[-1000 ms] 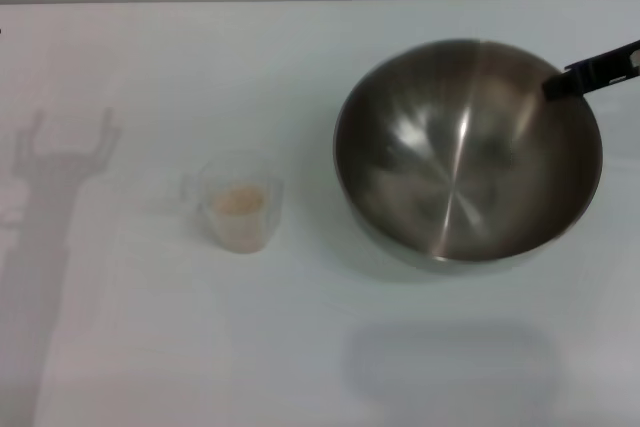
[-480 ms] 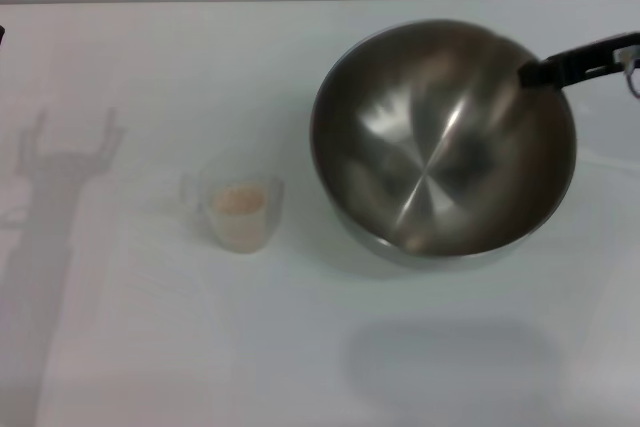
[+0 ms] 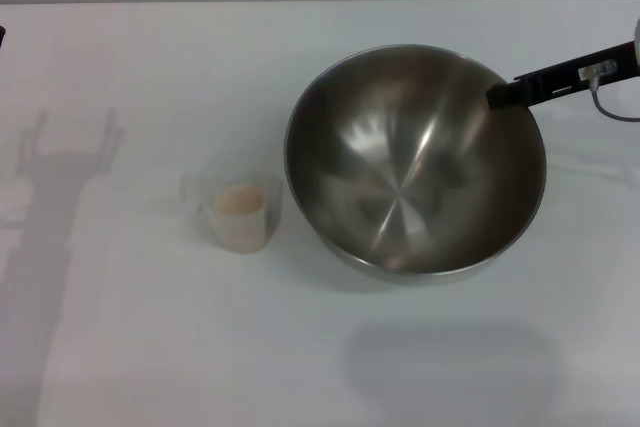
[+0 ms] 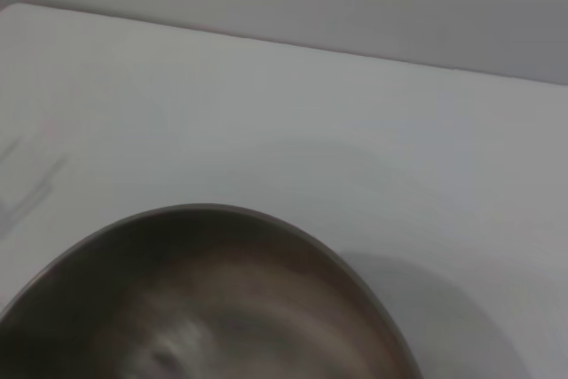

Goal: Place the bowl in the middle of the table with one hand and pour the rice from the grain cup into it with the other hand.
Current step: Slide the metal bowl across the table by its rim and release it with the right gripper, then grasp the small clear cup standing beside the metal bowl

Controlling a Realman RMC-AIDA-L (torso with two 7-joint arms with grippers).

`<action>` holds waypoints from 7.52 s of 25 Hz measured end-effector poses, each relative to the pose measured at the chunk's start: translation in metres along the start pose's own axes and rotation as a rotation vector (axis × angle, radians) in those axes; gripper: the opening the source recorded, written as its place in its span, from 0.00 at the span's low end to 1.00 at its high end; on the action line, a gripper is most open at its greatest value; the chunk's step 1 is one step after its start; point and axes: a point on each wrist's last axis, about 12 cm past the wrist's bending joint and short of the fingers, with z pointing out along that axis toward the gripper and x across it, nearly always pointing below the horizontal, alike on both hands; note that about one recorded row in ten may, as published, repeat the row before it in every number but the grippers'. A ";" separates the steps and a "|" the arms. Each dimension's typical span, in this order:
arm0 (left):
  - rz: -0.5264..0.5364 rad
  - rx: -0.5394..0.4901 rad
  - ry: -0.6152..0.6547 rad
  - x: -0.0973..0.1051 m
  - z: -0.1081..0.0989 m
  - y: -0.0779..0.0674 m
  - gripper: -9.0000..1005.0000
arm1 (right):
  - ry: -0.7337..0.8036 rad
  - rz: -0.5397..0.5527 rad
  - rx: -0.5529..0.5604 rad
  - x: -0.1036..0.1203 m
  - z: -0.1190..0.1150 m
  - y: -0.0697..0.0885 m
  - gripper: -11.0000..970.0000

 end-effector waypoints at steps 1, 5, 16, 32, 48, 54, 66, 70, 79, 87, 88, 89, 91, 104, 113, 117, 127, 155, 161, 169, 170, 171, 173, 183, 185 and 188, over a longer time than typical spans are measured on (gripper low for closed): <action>0.000 0.000 0.000 0.000 0.000 0.000 0.84 | 0.005 0.001 0.000 0.000 0.001 0.000 0.07; 0.000 0.000 0.000 0.000 0.000 0.000 0.84 | 0.019 0.004 0.006 0.000 0.005 -0.002 0.09; 0.000 -0.001 0.000 0.000 0.000 0.000 0.84 | 0.023 -0.009 0.028 -0.005 0.007 -0.004 0.12; 0.003 -0.002 -0.016 -0.002 -0.002 0.001 0.84 | -0.019 -0.114 0.101 -0.028 -0.007 0.005 0.40; 0.011 -0.013 -0.011 -0.002 -0.008 0.005 0.84 | -0.472 -0.351 0.329 -0.064 -0.011 0.012 0.40; 0.009 -0.013 -0.011 -0.002 -0.008 0.004 0.84 | -0.659 -0.395 0.452 -0.059 0.000 0.014 0.41; -0.044 -0.018 0.004 -0.001 -0.010 0.003 0.83 | -0.960 -0.438 0.858 -0.028 0.026 0.047 0.41; -0.044 -0.018 0.006 -0.001 -0.011 0.004 0.83 | -1.139 -0.382 0.870 -0.012 0.029 0.048 0.42; -0.050 0.009 0.036 0.001 -0.022 0.001 0.83 | -1.498 -0.117 0.461 0.058 0.020 0.012 0.42; -0.061 0.099 0.105 0.006 -0.045 -0.011 0.83 | -1.369 -0.034 0.390 0.116 0.019 -0.016 0.43; -0.060 0.116 0.115 0.007 -0.048 -0.013 0.83 | -1.357 -0.039 0.415 0.123 0.017 -0.018 0.43; -0.060 0.116 0.115 0.007 -0.048 -0.013 0.83 | -1.351 -0.041 0.442 0.128 0.016 -0.020 0.43; -0.060 0.130 0.124 0.007 -0.051 -0.015 0.83 | -1.355 -0.032 0.499 0.133 0.010 -0.027 0.50; 0.082 0.315 0.354 0.025 -0.100 -0.034 0.83 | -1.403 -0.059 0.642 0.121 -0.008 -0.046 0.81; 0.070 0.347 0.426 0.037 -0.091 -0.044 0.83 | -1.375 -0.044 0.651 0.120 -0.006 -0.050 0.81; 0.073 0.360 0.439 0.040 -0.086 -0.046 0.83 | -1.373 -0.041 0.656 0.122 -0.007 -0.050 0.81; 0.100 0.383 0.473 0.048 -0.071 -0.047 0.83 | -1.373 -0.037 0.663 0.126 -0.008 -0.050 0.81; 0.154 0.398 0.491 0.056 -0.039 -0.045 0.82 | -1.383 -0.025 0.663 0.120 -0.007 -0.051 0.81; 0.154 0.399 0.493 0.057 -0.038 -0.045 0.82 | -1.376 -0.023 0.662 0.119 -0.006 -0.052 0.81; 0.155 0.403 0.488 0.056 -0.036 -0.045 0.82 | -1.369 -0.017 0.660 0.117 -0.005 -0.052 0.81; 0.155 0.404 0.486 0.056 -0.035 -0.045 0.82 | -1.369 -0.017 0.660 0.117 -0.005 -0.052 0.81; 0.156 0.406 0.485 0.056 -0.035 -0.045 0.82 | -1.369 -0.016 0.660 0.117 -0.004 -0.052 0.81; 0.159 0.411 0.483 0.056 -0.034 -0.046 0.82 | -1.369 -0.015 0.658 0.116 -0.004 -0.052 0.81; 0.166 0.416 0.490 0.058 -0.031 -0.046 0.82 | -1.369 -0.013 0.652 0.116 -0.003 -0.051 0.81; 0.166 0.415 0.491 0.058 -0.031 -0.046 0.82 | -1.369 -0.012 0.652 0.116 -0.003 -0.051 0.81; 0.165 0.415 0.491 0.058 -0.030 -0.047 0.82 | -1.369 -0.012 0.650 0.116 -0.003 -0.051 0.81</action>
